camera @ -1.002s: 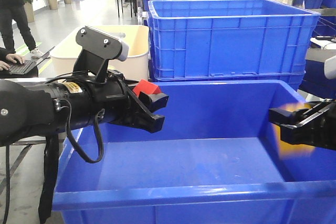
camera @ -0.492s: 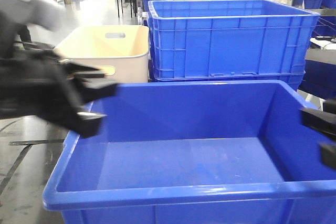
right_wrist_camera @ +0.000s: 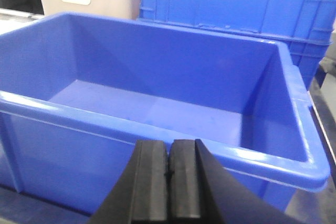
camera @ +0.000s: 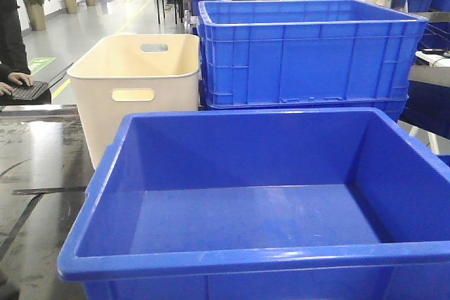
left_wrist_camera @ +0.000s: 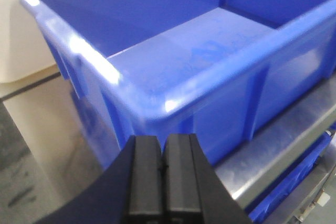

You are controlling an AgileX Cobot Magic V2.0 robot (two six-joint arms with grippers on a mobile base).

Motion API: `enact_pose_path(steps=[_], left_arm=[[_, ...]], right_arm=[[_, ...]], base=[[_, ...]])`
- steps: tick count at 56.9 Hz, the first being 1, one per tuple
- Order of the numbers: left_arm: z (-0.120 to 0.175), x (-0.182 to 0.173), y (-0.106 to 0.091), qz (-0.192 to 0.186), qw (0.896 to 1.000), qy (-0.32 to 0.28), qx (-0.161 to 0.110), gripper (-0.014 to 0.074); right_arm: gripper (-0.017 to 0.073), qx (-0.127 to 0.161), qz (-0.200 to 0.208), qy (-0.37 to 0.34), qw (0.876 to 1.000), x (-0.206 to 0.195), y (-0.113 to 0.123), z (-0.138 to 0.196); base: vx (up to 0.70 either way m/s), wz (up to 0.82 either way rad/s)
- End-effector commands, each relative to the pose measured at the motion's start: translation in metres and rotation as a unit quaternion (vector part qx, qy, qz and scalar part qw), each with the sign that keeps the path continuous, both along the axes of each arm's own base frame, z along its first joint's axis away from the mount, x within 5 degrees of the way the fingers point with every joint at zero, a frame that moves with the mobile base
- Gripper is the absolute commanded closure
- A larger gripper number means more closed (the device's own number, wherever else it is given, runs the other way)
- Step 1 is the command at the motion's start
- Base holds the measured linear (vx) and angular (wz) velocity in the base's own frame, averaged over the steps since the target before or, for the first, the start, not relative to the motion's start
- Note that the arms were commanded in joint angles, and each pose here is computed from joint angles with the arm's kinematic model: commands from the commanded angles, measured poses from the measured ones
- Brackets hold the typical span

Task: Pick red and yellow blocks into blue bin

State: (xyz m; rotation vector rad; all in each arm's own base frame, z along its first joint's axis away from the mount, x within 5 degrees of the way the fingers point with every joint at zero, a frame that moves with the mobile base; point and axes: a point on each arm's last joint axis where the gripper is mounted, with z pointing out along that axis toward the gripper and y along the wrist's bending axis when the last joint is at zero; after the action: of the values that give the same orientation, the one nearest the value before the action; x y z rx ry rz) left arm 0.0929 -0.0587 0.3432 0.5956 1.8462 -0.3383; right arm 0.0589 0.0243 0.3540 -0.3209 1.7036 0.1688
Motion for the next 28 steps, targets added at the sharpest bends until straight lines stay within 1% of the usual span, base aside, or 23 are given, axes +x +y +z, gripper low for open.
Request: enact_pose_path(steps=[1,7,10,28], left_arm=[[0.0070,-0.0082,0.0041,-0.001,0.998,-0.052,-0.047,0.0600],[0.0028,-0.0161,0.0091,-0.001,0.997,-0.059,-0.051,0.0600],[0.0015,-0.0173,0.0098,-0.001,0.997,-0.052,-0.047,0.0600],[0.0009,-0.0168,0.0094,-0.001,0.998,-0.050,-0.045,0.0600]], right_arm=[[0.0570,0.011,-0.022,-0.058,0.998,-0.0009,-0.0037,0.0083],[0.0570,0.004,-0.019,-0.050,0.999,-0.0014,-0.0034,0.0024],[0.0570,0.004,-0.017,-0.046,0.999,-0.0015,-0.0030,0.0018],[0.0570,0.003,-0.015,-0.040,0.999,-0.0017,-0.0026,0.0006]], base=[[0.00,0.00],[0.00,0.00],[0.00,0.00],[0.00,0.00]])
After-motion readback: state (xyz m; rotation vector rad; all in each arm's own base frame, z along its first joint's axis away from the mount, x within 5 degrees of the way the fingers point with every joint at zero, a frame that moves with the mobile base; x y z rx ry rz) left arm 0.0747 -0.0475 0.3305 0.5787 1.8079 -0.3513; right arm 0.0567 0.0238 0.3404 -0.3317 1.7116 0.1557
